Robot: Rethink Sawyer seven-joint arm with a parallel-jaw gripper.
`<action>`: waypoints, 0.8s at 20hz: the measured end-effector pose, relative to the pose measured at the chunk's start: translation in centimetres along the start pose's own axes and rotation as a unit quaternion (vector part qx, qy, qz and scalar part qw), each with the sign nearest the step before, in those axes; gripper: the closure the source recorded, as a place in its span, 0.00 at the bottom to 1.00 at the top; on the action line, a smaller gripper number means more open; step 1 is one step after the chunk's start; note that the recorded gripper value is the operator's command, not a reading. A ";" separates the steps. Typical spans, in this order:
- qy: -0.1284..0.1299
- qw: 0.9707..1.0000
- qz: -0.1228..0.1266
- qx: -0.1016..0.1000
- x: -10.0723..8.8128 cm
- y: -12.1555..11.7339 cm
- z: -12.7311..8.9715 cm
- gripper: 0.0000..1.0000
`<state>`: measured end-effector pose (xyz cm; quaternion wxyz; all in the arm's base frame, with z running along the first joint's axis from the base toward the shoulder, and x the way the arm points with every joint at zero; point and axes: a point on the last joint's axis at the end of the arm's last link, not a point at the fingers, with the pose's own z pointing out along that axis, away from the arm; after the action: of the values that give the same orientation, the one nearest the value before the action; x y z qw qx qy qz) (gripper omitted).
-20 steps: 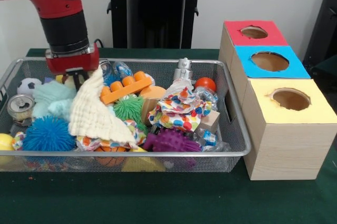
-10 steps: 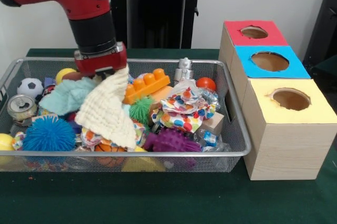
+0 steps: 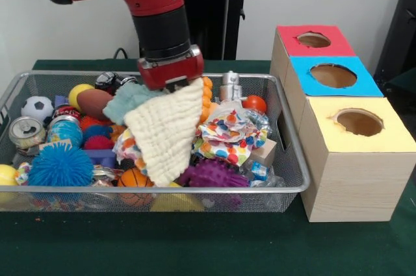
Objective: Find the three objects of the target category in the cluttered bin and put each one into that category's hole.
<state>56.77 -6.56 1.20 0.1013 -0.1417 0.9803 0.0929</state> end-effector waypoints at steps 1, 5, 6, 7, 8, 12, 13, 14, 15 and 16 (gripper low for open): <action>0.001 1.000 -0.002 -0.003 -0.2 0.7 -0.1 1.00; 0.008 1.000 -0.009 -0.015 -0.8 3.5 -0.4 1.00; 0.009 1.000 -0.010 -0.016 -0.8 3.9 -0.4 1.00; 0.011 1.000 -0.012 -0.018 -0.9 4.4 -0.5 1.00; 0.013 1.000 -0.015 -0.021 -0.9 5.1 -0.5 1.00; 0.015 0.999 -0.019 -0.029 -0.9 6.8 -0.5 1.00; 0.014 0.999 -0.020 -0.031 -0.8 7.3 -0.4 1.00; 0.013 0.999 -0.021 -0.033 -0.8 7.7 -0.4 1.00; 0.011 0.999 -0.022 -0.034 -0.7 8.0 -0.3 1.00; 0.010 0.999 -0.022 -0.035 -0.7 8.3 -0.3 1.00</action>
<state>54.94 1.34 2.91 0.0887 -0.1680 0.9740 0.1238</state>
